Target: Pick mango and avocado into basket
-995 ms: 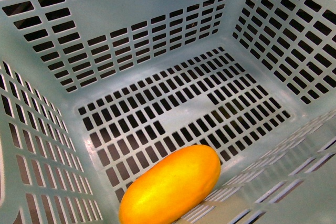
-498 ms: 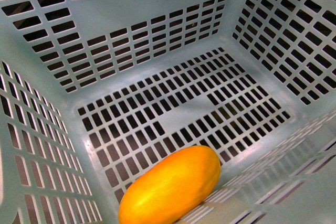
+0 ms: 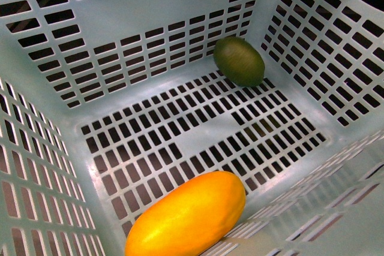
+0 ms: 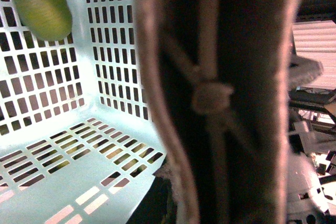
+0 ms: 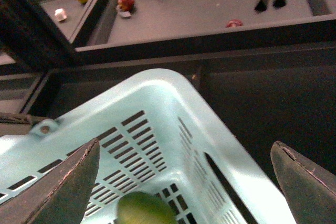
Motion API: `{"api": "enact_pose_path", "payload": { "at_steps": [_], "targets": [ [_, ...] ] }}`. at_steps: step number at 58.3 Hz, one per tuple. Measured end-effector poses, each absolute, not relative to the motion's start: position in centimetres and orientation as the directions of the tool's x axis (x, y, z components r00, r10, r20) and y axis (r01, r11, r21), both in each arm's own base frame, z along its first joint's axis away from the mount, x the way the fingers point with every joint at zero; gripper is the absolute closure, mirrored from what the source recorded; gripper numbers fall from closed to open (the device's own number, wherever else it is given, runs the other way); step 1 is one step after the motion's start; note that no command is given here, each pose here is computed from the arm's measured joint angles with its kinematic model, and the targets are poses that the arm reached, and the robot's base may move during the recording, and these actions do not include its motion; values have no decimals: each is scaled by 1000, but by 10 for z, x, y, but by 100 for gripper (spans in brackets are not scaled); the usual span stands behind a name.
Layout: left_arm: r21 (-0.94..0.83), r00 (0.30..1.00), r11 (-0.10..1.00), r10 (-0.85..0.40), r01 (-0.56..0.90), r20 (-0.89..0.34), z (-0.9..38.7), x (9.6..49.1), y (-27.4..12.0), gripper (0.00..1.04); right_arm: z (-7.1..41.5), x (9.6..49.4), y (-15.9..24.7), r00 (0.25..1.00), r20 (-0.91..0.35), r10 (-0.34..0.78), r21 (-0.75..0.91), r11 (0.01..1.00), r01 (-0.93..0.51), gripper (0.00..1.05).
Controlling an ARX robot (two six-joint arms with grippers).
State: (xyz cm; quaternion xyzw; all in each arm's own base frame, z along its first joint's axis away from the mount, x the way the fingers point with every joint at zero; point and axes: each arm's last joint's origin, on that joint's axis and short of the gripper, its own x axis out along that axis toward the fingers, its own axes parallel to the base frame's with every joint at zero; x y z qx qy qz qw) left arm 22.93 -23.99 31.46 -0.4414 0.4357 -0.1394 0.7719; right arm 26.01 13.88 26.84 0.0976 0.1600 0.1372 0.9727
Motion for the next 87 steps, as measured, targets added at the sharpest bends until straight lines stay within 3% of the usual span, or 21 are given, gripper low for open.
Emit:
{"api": "enact_pose_path", "payload": {
  "at_steps": [12,15,23,45,87],
  "targets": [
    [-803,583,572,-598,-170,-550,315,230,-240,101,274,243,103,951,-287,115,212,976,-53,9],
    [-803,582,571,-599,-170,-550,315,229,-240,101,272,236,87,984,-171,41,178,984,-10,17],
    [-804,579,570,-602,-170,-550,315,229,-240,101,260,211,57,1000,2,8,86,996,-8,38],
    [-802,583,573,-598,-168,-550,315,230,-240,101,210,169,23,1000,-8,5,8,1000,-5,103],
    [-803,583,572,-599,-169,-550,315,230,-240,101,177,129,0,1000,-8,2,4,1000,-1,103]
  ]
}}
